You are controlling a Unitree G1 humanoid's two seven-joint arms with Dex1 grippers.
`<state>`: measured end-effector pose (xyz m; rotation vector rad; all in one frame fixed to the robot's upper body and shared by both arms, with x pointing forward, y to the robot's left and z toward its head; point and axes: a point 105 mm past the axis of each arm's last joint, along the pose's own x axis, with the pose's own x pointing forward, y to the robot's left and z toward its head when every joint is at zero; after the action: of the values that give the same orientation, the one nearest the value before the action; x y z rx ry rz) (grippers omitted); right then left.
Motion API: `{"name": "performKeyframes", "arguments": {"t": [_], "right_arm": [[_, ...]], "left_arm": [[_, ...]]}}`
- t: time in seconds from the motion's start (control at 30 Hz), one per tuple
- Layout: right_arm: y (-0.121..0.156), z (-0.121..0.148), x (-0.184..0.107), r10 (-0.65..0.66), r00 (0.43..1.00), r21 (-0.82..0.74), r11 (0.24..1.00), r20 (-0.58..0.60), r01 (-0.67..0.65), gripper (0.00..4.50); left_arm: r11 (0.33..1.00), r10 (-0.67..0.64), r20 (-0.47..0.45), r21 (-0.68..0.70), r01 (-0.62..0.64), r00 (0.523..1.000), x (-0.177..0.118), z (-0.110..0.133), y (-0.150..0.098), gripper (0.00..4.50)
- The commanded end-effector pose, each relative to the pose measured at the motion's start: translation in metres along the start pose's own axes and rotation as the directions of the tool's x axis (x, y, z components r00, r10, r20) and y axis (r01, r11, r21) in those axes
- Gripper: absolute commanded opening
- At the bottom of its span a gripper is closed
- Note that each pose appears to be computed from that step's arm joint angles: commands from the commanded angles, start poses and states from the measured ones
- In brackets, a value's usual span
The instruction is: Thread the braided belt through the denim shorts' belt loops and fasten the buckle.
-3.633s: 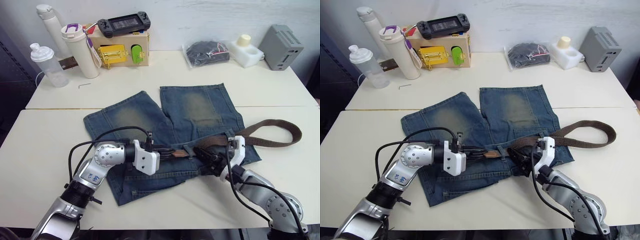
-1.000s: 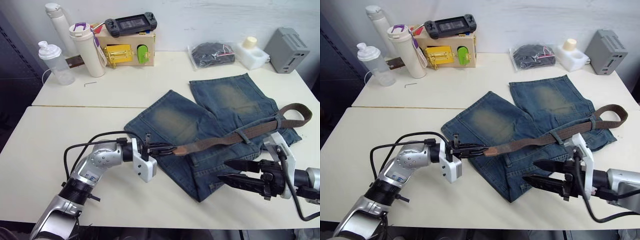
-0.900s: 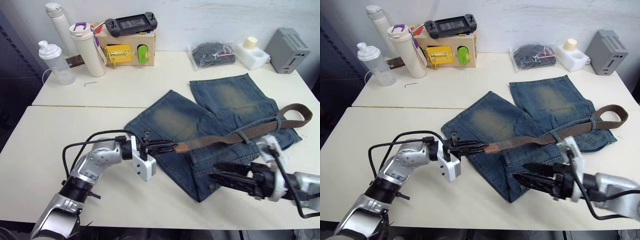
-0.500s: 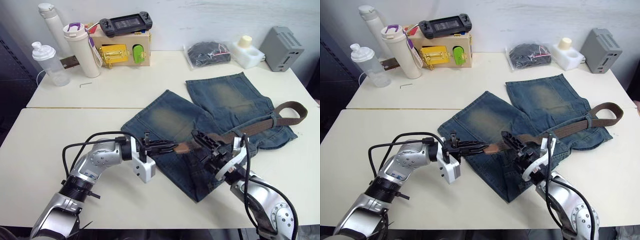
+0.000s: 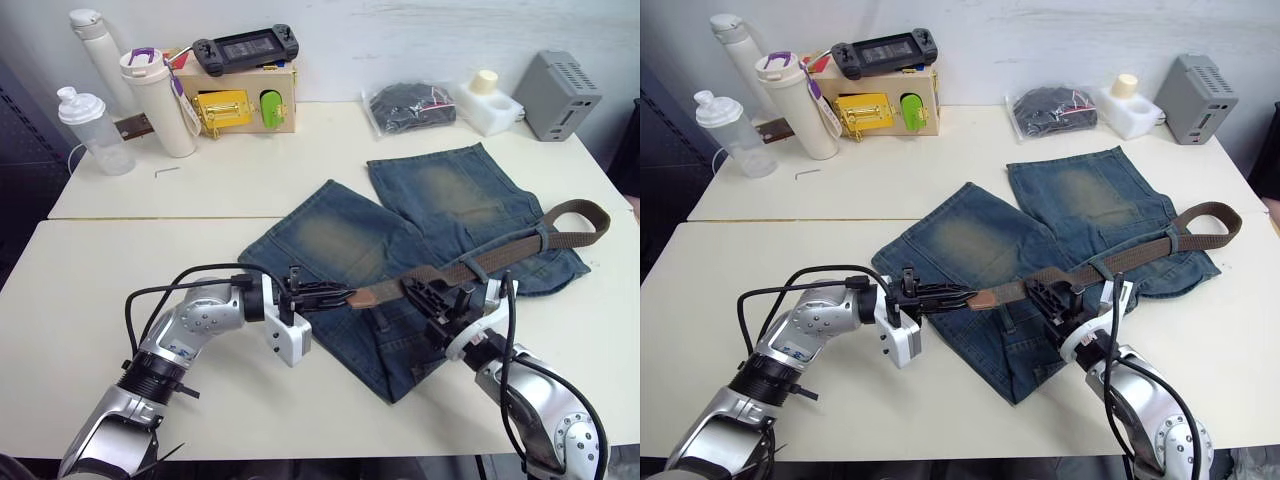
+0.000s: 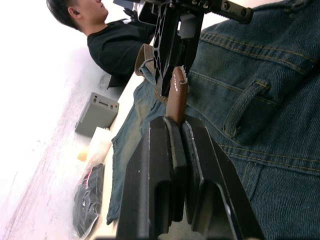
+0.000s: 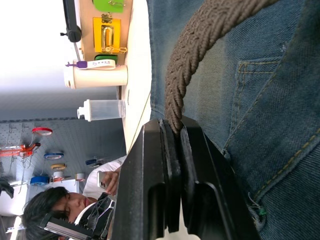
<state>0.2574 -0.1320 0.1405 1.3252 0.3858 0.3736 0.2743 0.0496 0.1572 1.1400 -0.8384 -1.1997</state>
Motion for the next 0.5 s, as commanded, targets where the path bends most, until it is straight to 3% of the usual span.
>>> {"name": "performKeyframes", "arguments": {"t": [0.03,0.07,0.27,0.4,0.5], "right_arm": [[0.013,-0.001,-0.002,0.048,0.999,-0.011,0.999,-0.005,-0.048,0.0],[0.013,0.006,-0.003,0.046,0.999,-0.018,0.999,0.019,-0.046,0.0],[0.011,0.063,-0.018,0.043,0.985,-0.1,0.995,0.167,-0.026,0.0],[0.002,0.073,-0.022,-0.006,0.986,-0.135,0.99,0.168,0.029,0.0],[-0.001,0.068,-0.02,-0.016,0.99,-0.217,0.975,0.14,0.046,0.0]], "left_arm": [[0.998,0.044,-0.001,-0.042,-0.044,0.999,0.001,-0.001,0.006,0.79],[0.996,0.047,-0.01,-0.072,-0.048,0.999,0.001,-0.002,0.007,1.05],[0.963,0.048,-0.061,-0.264,-0.062,0.997,-0.01,-0.005,0.001,3.55],[0.861,0.06,-0.041,-0.504,-0.072,0.997,-0.02,0.008,-0.007,3.55],[0.701,0.05,-0.022,-0.711,-0.051,0.998,-0.029,0.023,-0.019,3.55]]}}
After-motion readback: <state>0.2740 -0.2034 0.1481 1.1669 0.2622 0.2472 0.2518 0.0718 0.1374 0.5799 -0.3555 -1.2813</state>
